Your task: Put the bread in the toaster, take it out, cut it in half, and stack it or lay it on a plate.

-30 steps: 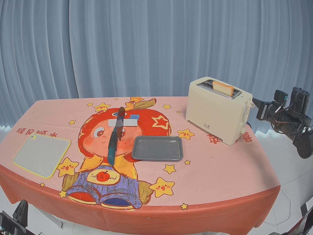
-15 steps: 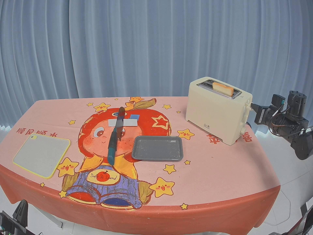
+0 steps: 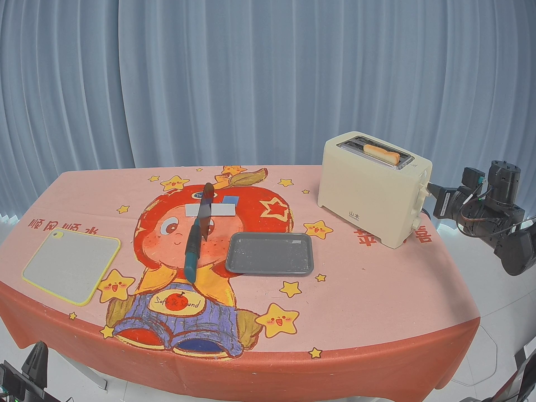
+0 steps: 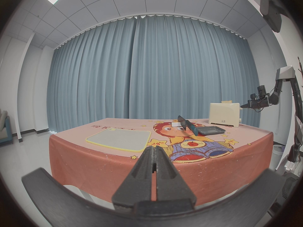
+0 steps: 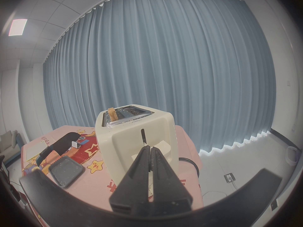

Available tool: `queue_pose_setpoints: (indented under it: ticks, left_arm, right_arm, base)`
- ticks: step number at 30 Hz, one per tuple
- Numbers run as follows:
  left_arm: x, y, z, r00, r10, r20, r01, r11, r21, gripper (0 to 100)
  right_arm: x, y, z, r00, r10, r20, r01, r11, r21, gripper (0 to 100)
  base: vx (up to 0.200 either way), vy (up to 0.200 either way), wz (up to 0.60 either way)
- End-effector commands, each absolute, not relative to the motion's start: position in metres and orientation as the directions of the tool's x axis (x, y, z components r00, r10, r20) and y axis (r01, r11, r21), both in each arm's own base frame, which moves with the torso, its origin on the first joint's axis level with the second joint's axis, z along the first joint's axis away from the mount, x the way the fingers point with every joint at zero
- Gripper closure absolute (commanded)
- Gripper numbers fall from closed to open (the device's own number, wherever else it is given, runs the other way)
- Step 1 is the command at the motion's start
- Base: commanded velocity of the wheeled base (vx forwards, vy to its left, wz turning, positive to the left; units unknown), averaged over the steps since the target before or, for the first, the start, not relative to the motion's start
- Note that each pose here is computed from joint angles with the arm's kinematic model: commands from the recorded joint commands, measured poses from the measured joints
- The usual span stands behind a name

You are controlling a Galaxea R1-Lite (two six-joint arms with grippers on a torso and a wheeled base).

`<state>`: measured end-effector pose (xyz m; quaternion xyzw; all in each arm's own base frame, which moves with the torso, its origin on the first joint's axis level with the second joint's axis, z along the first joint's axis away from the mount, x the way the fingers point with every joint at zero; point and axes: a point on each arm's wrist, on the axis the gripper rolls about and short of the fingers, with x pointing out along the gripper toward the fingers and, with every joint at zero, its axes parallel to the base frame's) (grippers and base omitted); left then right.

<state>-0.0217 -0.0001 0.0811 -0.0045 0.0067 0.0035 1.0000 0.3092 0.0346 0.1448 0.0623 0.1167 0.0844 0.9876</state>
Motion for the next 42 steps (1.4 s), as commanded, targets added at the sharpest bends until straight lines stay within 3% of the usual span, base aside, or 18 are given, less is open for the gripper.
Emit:
queue_pose_setpoints:
  ticks: [1,42]
  left_arm:
    - [-0.02,0.0,0.076,0.999,0.008,-0.032,-0.008,1.0,-0.009,100]
    - [-0.02,0.0,0.076,0.999,0.008,-0.032,-0.008,1.0,-0.009,100]
  right_arm:
    - [0.31,0.035,0.142,0.956,0.182,-0.23,-0.151,0.978,0.143,100]
    - [0.314,0.034,0.123,0.939,0.174,-0.297,-0.138,0.981,0.137,100]
  base:
    - [0.0,0.0,0.0]
    - [0.0,0.0,0.0]
